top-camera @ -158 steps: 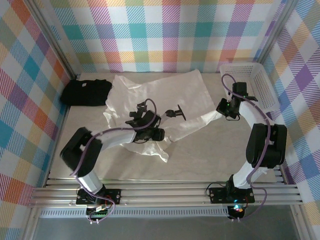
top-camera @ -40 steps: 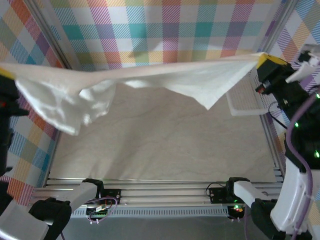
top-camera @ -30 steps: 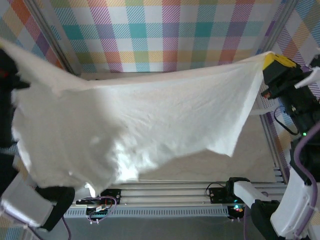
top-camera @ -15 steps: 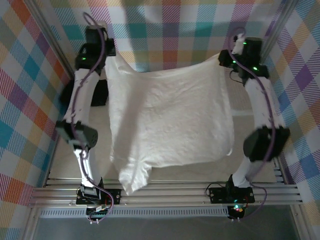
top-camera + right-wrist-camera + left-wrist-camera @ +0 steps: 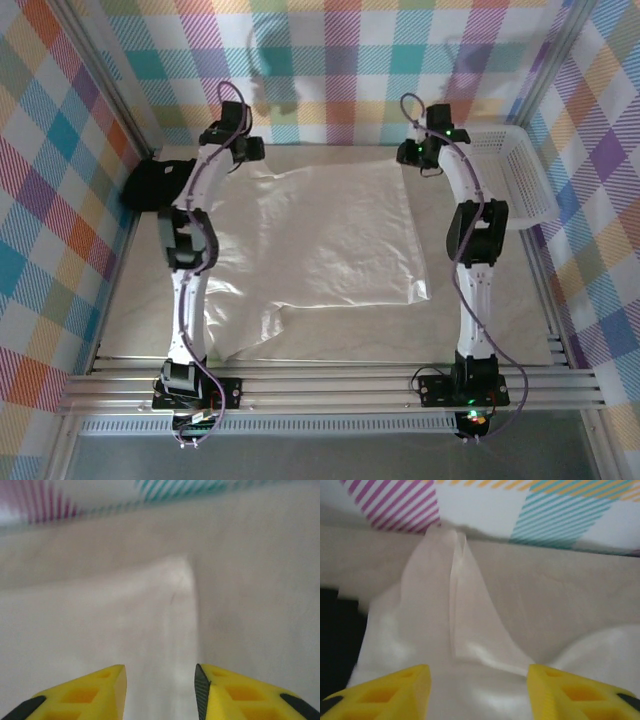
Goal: Fold the inside-out t-shirt
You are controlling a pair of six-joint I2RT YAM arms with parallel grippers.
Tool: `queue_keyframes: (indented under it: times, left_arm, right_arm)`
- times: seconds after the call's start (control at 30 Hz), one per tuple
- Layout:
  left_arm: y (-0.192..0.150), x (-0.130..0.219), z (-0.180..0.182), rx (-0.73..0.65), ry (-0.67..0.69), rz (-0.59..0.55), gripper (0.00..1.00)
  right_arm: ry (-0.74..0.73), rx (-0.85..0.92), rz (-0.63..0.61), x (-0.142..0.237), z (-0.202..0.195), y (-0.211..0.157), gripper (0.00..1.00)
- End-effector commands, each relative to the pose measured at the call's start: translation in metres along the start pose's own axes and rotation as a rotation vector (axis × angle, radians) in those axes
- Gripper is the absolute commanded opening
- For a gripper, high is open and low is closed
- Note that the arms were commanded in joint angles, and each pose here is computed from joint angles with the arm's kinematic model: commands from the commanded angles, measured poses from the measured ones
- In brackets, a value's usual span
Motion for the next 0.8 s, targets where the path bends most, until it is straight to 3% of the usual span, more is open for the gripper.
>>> queue_keyframes:
  times: [0.0, 0.13, 0.33, 0.57, 0.77]
  left_arm:
    - [0.017, 0.108, 0.003, 0.143, -0.150, -0.233, 0.58]
    - [-0.045, 0.123, 0.013, 0.284, -0.269, -0.203, 0.62]
    - [-0.131, 0.113, 0.033, 0.365, -0.250, -0.042, 0.63]
    - [-0.198, 0.104, 0.046, 0.339, -0.210, 0.134, 0.63]
    - [-0.220, 0.094, 0.050, 0.334, -0.187, 0.201, 0.63]
  right_arm:
    - [0.084, 0.106, -0.127, 0.074, 0.050, -0.003, 0.44]
    - [0.090, 0.059, 0.002, 0.084, 0.064, -0.076, 0.46]
    - [0.161, -0.081, 0.184, 0.076, 0.062, -0.154, 0.46]
    - [0.031, -0.152, 0.327, 0.058, 0.033, -0.198, 0.46]
    - [-0.012, -0.288, 0.413, 0.028, -0.005, -0.208, 0.43]
Point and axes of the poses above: each hand's point on the last joint's axis, 136 mm out from that joint toward the fingers, its own x axis back along the fingers, its own z axis along the line the jaws close on, y = z × x, the point moved 9 cm from there along x, back along the fingers, and after that the axes turned 4 degrees about x, right-handed, at the moved point
